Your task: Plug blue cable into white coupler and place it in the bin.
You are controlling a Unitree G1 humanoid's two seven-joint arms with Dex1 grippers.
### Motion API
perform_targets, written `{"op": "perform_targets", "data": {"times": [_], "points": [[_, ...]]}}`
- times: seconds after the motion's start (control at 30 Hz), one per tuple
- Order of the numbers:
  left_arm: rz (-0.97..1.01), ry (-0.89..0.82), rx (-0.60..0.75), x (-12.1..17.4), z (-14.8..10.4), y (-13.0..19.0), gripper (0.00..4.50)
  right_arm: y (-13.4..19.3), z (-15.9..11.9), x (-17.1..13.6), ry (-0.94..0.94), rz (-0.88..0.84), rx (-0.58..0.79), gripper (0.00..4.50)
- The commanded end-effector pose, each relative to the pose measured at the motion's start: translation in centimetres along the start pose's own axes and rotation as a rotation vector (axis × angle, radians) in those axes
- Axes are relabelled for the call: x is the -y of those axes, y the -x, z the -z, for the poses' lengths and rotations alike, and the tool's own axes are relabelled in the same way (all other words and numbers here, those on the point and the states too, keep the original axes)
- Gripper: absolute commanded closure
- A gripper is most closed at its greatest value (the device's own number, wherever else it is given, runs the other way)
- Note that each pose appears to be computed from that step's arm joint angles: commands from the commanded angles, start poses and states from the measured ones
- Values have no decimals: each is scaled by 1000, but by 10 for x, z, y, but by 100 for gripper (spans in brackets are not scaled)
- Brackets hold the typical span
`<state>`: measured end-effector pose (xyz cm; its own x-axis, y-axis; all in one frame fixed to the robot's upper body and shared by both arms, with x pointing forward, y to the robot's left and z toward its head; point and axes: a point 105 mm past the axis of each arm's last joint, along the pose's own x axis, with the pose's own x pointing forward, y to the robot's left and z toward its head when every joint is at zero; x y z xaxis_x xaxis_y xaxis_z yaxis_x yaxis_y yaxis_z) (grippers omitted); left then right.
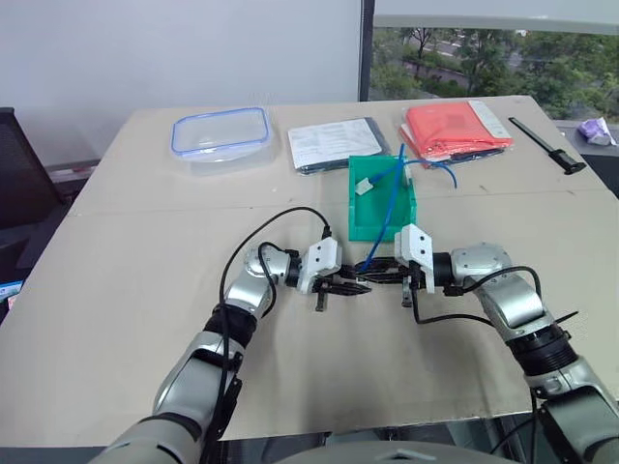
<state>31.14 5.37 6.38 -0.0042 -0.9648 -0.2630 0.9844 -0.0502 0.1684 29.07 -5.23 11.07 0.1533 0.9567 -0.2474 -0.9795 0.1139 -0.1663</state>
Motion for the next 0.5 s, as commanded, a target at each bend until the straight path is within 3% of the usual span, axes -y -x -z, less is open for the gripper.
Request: {"op": "perform_targets", "data": {"times": [0.03, 0.07, 0.1, 0.23, 0.5], "points": [[-20, 6, -10, 0, 2, -5, 394, 0, -26, -3, 49, -34, 53, 450], [-22, 12, -9, 0, 3, -5, 394, 1, -28, -2, 60, -34, 49, 450], [-23, 13, -8, 0, 3, -4, 289, 2, -29, -2, 67, -35, 45, 450], [-88, -37, -46, 0, 5, 4, 114, 5, -39, 2, 96, -19, 51, 450], [-465, 20, 30, -3, -50, 51, 114, 29, -102, 37, -25, 134, 203, 450]]}}
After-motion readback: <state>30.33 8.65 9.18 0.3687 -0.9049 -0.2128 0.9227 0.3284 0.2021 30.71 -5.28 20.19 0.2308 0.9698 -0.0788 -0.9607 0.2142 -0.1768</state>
